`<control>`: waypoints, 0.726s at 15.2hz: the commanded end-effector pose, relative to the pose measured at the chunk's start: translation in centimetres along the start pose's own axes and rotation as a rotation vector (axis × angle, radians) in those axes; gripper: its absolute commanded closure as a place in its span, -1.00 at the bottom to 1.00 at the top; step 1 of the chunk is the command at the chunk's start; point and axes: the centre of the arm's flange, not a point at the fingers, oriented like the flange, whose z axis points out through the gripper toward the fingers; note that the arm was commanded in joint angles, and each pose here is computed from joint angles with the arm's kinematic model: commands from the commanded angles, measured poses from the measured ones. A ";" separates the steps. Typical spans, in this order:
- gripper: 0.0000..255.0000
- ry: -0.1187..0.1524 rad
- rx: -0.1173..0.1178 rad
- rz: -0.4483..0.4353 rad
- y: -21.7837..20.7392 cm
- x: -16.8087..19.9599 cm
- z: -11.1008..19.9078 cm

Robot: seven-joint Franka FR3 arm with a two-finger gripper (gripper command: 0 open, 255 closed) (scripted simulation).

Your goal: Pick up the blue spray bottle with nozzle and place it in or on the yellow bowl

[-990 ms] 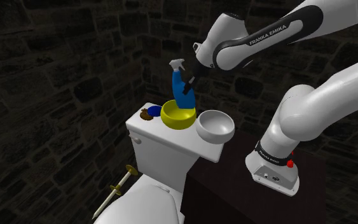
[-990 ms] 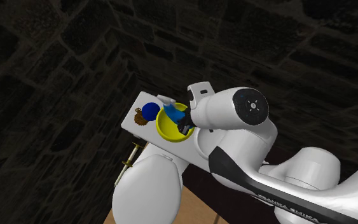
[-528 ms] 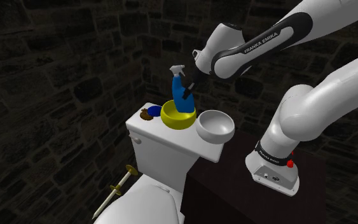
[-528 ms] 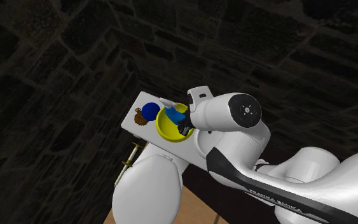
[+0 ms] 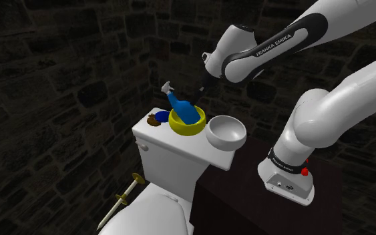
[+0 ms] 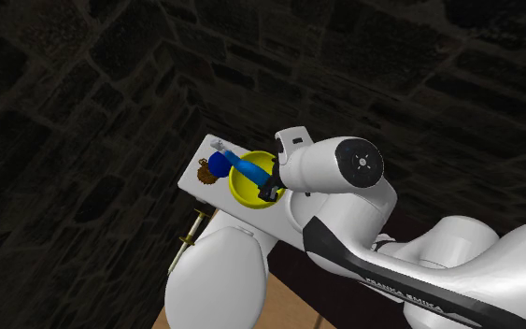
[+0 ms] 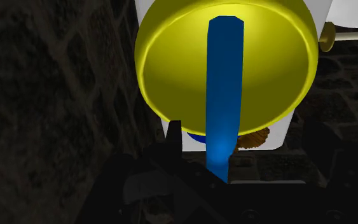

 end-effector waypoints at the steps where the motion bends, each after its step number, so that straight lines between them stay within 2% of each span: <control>1: -1.00 0.000 0.000 0.000 0.0 0.0 0.0; 3: -1.00 0.000 0.000 0.000 0.0 0.0 0.0; 7: -1.00 0.000 0.000 0.000 0.0 0.0 -5.0; 11: -1.00 0.000 0.000 0.000 0.0 0.0 -5.0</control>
